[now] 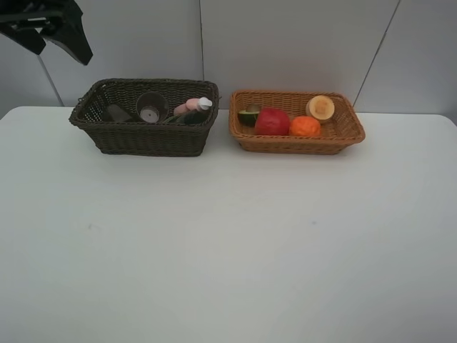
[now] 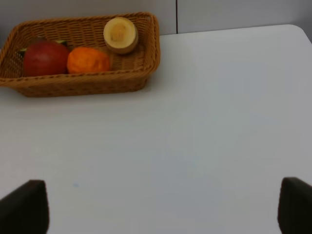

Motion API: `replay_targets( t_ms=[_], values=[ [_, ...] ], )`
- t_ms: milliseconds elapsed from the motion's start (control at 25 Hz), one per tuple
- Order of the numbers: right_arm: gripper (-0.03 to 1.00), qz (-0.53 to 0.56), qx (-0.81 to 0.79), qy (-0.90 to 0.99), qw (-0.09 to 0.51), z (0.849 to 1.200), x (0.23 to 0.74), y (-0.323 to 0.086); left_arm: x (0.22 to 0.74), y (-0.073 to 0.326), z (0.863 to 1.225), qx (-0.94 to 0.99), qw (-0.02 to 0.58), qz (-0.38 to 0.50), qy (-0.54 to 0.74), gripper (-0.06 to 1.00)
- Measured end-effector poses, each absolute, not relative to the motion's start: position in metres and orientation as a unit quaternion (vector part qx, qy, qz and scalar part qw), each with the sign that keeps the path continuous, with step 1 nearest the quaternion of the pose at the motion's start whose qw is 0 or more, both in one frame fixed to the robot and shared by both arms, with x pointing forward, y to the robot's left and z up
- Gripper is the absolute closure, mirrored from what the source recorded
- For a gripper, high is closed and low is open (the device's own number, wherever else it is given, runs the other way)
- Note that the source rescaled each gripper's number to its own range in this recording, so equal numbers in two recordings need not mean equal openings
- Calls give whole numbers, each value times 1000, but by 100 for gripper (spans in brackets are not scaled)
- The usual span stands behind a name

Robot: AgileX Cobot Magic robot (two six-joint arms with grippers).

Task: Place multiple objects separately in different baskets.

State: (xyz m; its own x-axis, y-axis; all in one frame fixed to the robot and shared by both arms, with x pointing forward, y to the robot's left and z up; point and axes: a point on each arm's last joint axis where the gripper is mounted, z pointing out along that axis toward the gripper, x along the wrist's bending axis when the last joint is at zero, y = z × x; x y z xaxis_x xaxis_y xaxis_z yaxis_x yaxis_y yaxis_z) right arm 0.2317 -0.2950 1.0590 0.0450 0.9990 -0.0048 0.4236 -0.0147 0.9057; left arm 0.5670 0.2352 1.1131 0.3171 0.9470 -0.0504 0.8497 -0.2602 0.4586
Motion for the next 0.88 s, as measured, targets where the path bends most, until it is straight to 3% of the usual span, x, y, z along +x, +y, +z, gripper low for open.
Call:
replay_targets(
  t_ms=[120, 320, 640, 880],
  values=[
    [-2, 369, 609, 584, 389, 1059, 232, -295, 544, 241, 1129, 791, 182, 109, 574, -6],
    [-2, 369, 609, 584, 389, 1059, 232, -295, 506, 250, 1155, 781, 198, 140, 576, -6],
    [-2, 369, 609, 584, 389, 1059, 232, -295, 418, 266, 1136, 781, 191, 146, 577, -6],
    [-2, 369, 609, 584, 389, 1059, 232, -295, 344, 279, 1114, 772, 219, 173, 571, -6]
  ],
)
